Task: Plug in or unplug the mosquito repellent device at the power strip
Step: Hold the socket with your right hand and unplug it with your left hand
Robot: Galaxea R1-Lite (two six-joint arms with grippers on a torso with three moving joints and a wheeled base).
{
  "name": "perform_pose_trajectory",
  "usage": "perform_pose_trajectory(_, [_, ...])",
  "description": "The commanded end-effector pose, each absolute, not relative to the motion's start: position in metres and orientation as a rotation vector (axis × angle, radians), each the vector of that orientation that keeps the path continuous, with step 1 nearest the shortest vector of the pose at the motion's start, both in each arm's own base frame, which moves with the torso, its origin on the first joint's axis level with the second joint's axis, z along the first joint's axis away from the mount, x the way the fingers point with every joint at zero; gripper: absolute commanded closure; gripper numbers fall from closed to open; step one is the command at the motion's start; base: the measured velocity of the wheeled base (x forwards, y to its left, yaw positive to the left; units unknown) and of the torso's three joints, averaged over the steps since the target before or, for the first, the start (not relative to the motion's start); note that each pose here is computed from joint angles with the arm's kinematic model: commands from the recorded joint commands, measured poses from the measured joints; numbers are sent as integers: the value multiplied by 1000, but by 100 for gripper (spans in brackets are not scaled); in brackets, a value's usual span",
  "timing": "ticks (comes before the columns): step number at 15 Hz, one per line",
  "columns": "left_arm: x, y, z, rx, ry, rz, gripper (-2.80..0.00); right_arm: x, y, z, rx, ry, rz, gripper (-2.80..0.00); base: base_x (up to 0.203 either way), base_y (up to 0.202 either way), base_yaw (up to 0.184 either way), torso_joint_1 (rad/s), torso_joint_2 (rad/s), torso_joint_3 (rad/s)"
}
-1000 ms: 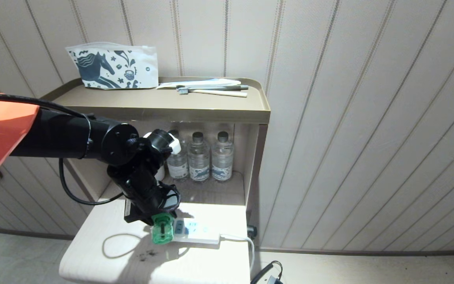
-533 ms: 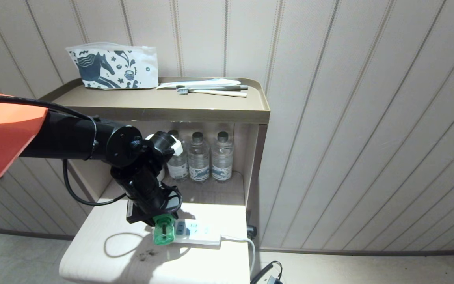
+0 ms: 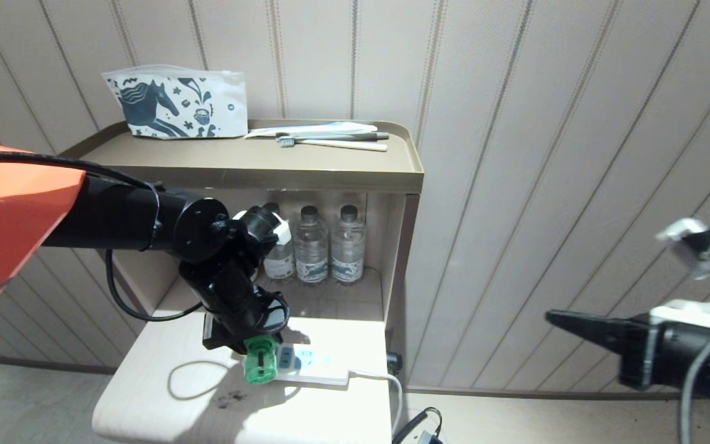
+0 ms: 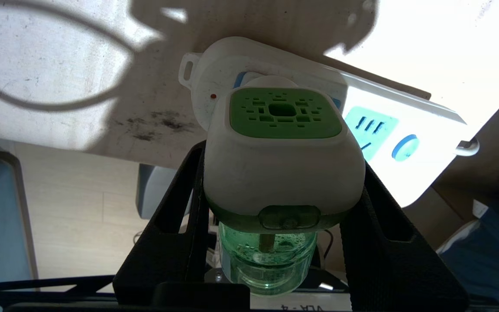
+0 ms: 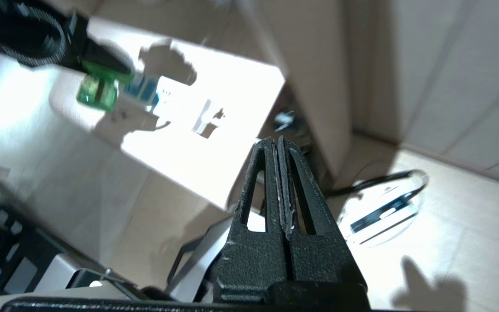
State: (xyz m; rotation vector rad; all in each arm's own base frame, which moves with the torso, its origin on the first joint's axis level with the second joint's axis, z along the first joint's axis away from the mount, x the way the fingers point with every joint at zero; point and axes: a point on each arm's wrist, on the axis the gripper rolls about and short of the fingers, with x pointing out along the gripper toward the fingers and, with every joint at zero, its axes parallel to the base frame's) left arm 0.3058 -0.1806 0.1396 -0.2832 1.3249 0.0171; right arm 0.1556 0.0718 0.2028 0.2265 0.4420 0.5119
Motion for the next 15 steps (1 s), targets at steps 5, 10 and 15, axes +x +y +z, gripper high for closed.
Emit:
perform_pose_trajectory(5, [303,-188,138,-275,1332,12,0,220,201,110,155,679,664,0,0,0,0,0,0,0])
perform_pose_trajectory(10, [308,-197,124,-253,1358,12,0,236,255,61,52,736,729,0,0,0,0,0,0,0])
perform_pose_trajectory(15, [310,-210,117,-234,1366,-7,0,255,277,48,54,723,737,0,0,0,0,0,0,0])
